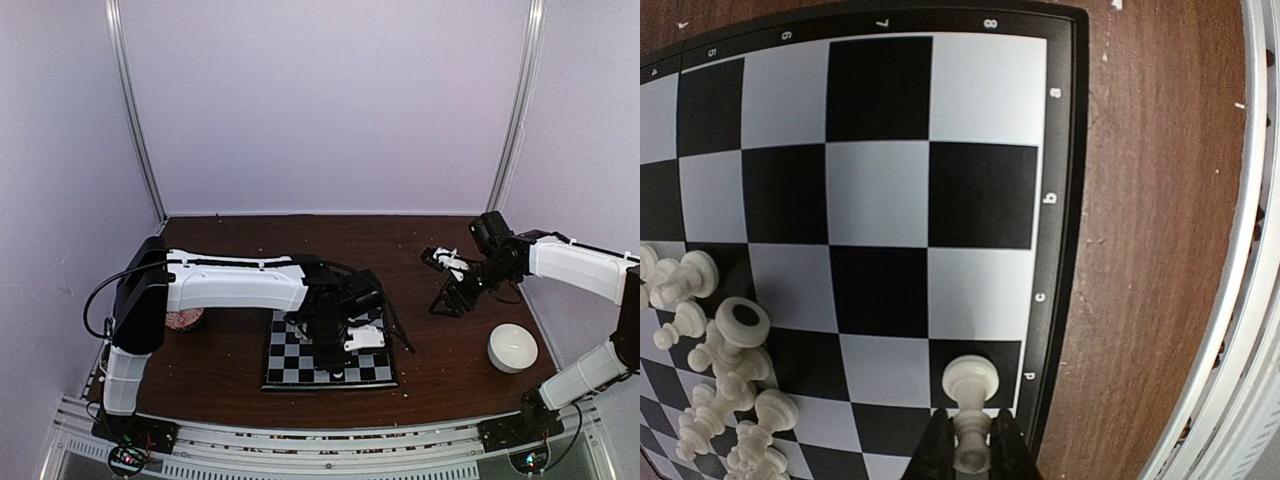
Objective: Set up the chess pieces on the board
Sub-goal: Place the king at e1.
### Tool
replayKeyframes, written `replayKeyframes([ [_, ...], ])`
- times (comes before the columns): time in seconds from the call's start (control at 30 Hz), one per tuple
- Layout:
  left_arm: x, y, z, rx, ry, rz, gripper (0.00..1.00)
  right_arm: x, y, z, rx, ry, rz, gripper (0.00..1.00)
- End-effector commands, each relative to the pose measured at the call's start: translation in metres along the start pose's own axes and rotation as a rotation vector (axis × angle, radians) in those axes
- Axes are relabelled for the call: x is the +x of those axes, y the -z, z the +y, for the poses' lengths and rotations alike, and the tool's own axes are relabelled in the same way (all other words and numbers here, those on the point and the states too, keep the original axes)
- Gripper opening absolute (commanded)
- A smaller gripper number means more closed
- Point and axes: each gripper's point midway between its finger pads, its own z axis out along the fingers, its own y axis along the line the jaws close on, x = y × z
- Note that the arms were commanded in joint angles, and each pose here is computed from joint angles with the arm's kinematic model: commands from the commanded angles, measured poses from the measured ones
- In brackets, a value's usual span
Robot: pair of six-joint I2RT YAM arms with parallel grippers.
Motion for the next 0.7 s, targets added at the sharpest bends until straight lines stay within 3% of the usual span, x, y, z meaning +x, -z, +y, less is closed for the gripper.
replayKeyframes([
  [0.0, 0.002, 0.008, -0.009, 0.023, -0.021, -0.005, 0.04, -0.006, 0.001, 0.001, -0.009, 0.015, -0.005, 0.69],
  [0.13, 0.003, 0.006, -0.008, 0.021, -0.018, 0.001, 0.05, -0.005, 0.001, 0.001, -0.009, 0.015, -0.002, 0.69],
  [0.27, 0.003, 0.009, -0.004, -0.003, -0.01, 0.0, 0.22, -0.006, 0.001, 0.0, -0.008, 0.016, -0.003, 0.69],
  [0.37, 0.001, 0.021, 0.002, -0.048, 0.0, -0.015, 0.26, -0.008, 0.004, 0.0, 0.0, 0.022, -0.01, 0.69],
  [0.5, -0.009, 0.056, 0.01, -0.113, -0.002, -0.084, 0.36, -0.011, 0.01, 0.0, 0.017, 0.027, -0.029, 0.69],
  [0.67, -0.029, 0.122, 0.036, -0.23, 0.06, -0.25, 0.4, -0.009, 0.009, -0.002, 0.029, 0.03, -0.02, 0.69],
])
